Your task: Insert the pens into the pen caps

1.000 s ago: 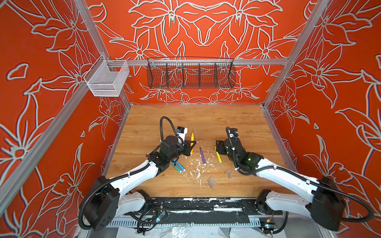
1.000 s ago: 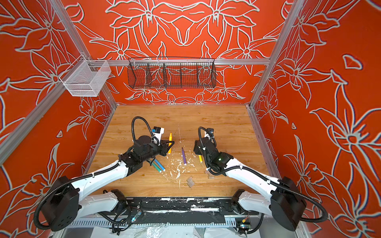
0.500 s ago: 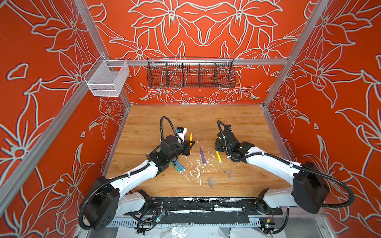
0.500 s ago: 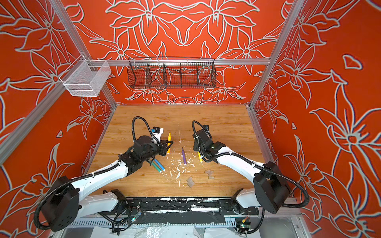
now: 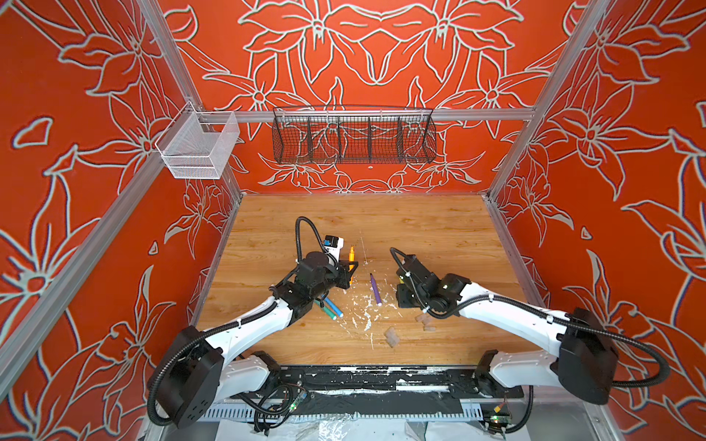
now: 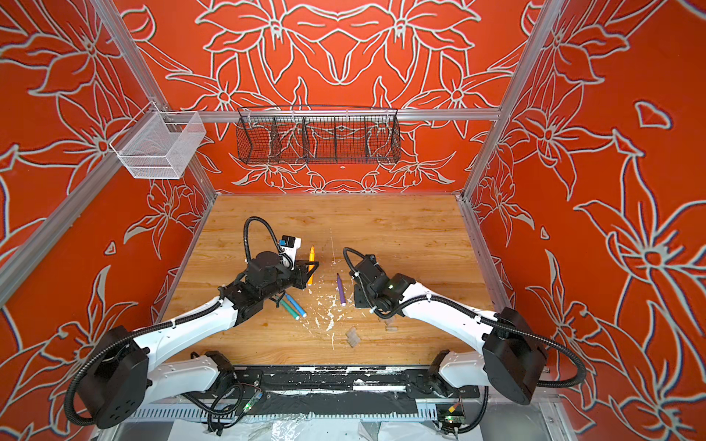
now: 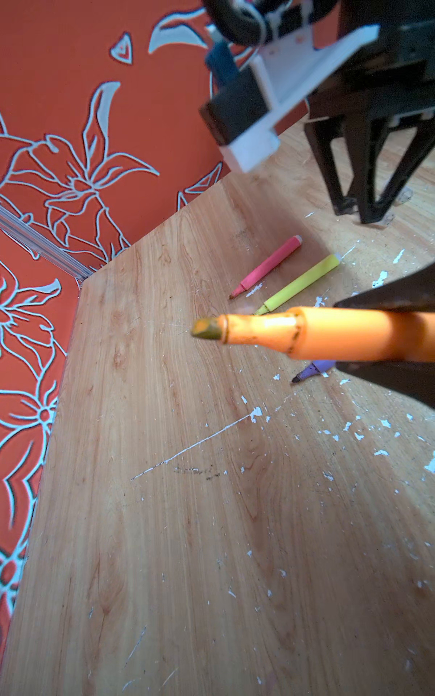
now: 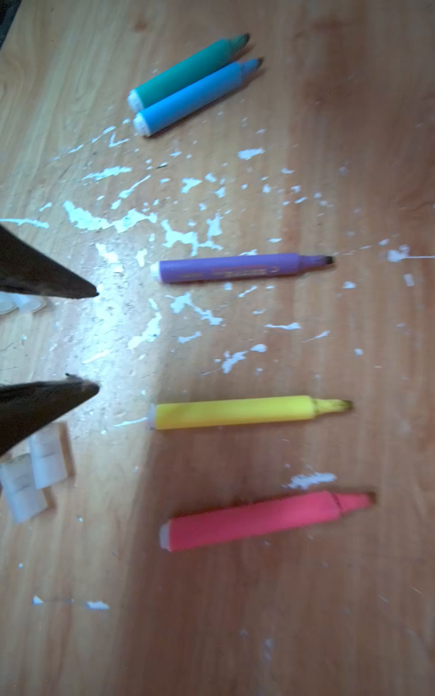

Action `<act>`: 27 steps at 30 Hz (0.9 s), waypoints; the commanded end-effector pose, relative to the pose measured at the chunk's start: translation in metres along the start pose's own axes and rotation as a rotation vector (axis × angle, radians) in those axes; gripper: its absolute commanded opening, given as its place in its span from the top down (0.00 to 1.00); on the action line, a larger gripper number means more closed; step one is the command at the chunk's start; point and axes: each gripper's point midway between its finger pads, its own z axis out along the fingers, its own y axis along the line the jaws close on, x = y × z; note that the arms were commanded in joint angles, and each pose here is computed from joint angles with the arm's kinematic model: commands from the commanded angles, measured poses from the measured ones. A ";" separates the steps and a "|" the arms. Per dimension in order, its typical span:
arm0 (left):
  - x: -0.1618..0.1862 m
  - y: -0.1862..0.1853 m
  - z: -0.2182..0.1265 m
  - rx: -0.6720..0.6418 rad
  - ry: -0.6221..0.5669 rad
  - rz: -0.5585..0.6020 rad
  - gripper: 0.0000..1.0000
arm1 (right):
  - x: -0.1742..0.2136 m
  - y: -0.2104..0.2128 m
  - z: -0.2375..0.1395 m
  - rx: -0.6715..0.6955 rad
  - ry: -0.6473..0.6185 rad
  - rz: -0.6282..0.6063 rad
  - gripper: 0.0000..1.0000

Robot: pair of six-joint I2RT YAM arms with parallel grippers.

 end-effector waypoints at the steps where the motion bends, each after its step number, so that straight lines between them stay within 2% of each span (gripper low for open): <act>1: -0.004 -0.004 -0.005 0.021 -0.023 0.014 1.00 | 0.033 -0.003 -0.001 -0.010 0.081 0.041 0.66; 4: -0.006 -0.003 -0.007 0.016 -0.027 0.016 1.00 | 0.046 -0.018 -0.002 0.013 0.085 0.061 0.72; 8: -0.004 -0.005 -0.005 0.029 -0.021 0.009 1.00 | 0.051 -0.053 -0.014 0.137 0.038 0.067 0.71; 11: -0.005 -0.004 -0.005 0.020 -0.017 0.012 1.00 | 0.056 -0.066 -0.017 0.161 0.022 0.084 0.70; 16: -0.005 -0.006 -0.005 0.034 -0.017 0.009 1.00 | 0.060 -0.072 -0.012 0.167 0.010 0.091 0.65; 27: -0.007 -0.006 -0.007 0.031 -0.029 0.013 1.00 | 0.055 -0.067 0.010 0.207 0.038 0.080 0.62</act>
